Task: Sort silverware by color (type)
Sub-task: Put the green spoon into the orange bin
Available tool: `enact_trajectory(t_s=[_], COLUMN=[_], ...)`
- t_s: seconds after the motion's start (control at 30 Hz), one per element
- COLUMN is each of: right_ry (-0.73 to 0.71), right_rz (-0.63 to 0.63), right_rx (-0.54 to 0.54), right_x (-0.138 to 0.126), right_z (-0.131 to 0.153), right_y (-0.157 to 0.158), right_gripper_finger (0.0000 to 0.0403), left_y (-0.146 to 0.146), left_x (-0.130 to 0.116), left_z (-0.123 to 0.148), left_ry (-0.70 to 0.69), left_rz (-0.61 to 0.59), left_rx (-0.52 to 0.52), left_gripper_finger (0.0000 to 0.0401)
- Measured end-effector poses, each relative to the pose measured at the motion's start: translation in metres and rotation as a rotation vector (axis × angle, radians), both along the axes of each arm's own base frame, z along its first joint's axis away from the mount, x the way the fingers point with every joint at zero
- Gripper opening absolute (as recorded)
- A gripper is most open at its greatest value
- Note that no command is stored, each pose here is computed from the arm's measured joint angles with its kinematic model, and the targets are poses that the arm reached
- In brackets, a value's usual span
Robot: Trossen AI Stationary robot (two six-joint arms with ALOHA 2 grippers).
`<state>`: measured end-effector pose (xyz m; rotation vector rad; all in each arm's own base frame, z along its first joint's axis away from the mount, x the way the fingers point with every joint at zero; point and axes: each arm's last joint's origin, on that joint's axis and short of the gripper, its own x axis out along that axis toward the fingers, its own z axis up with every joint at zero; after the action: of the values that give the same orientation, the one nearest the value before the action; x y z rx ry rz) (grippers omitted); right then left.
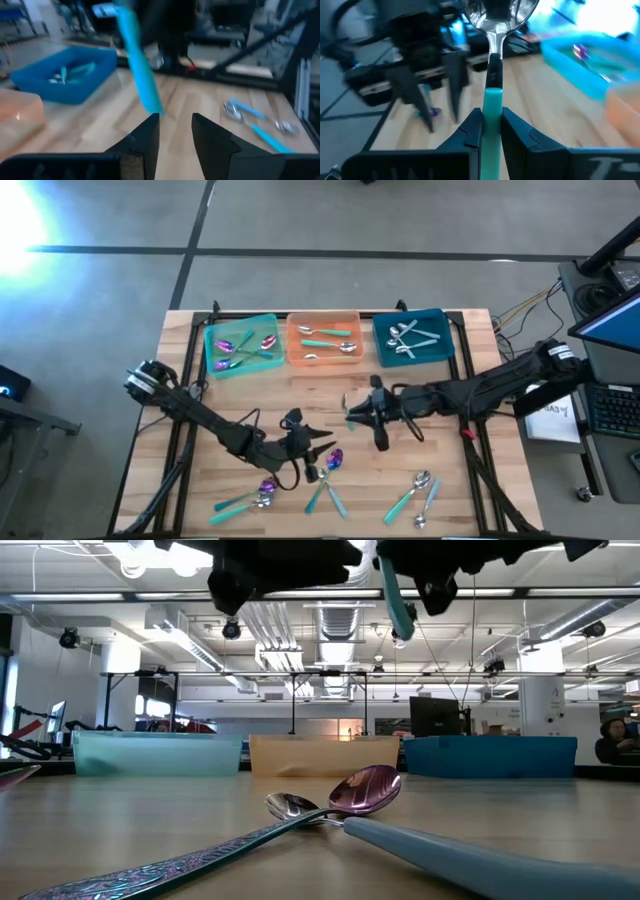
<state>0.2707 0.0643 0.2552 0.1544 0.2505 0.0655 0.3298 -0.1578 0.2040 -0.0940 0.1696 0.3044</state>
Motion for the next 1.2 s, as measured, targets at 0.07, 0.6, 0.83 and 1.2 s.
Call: enact_trajectory(t_s=[0.07, 0.6, 0.83, 1.2], right_ry=[-0.027, 0.017, -0.064, -0.080], right_rz=[0.041, 0.110, 0.119, 0.141], right_rx=[-0.026, -0.182, -0.162, -0.151], right_x=[0.005, 0.043, 0.042, 0.040], right_z=[-0.001, -0.009, 0.009, 0.015], right_y=[0.005, 0.023, 0.025, 0.031], right_gripper_finger=[0.0033, 0.0033, 0.0033, 0.0033], left_y=[0.001, 0.001, -0.001, -0.001], left_x=[0.001, 0.001, -0.002, -0.002], left_z=[0.004, 0.006, 0.004, 0.002], left_ry=[-0.036, -0.071, -0.069, -0.062], left_rz=[0.024, 0.037, 0.073, 0.096], left_rx=[0.004, -0.034, -0.042, -0.019], left_gripper_finger=[0.0099, 0.0123, 0.0123, 0.0120])
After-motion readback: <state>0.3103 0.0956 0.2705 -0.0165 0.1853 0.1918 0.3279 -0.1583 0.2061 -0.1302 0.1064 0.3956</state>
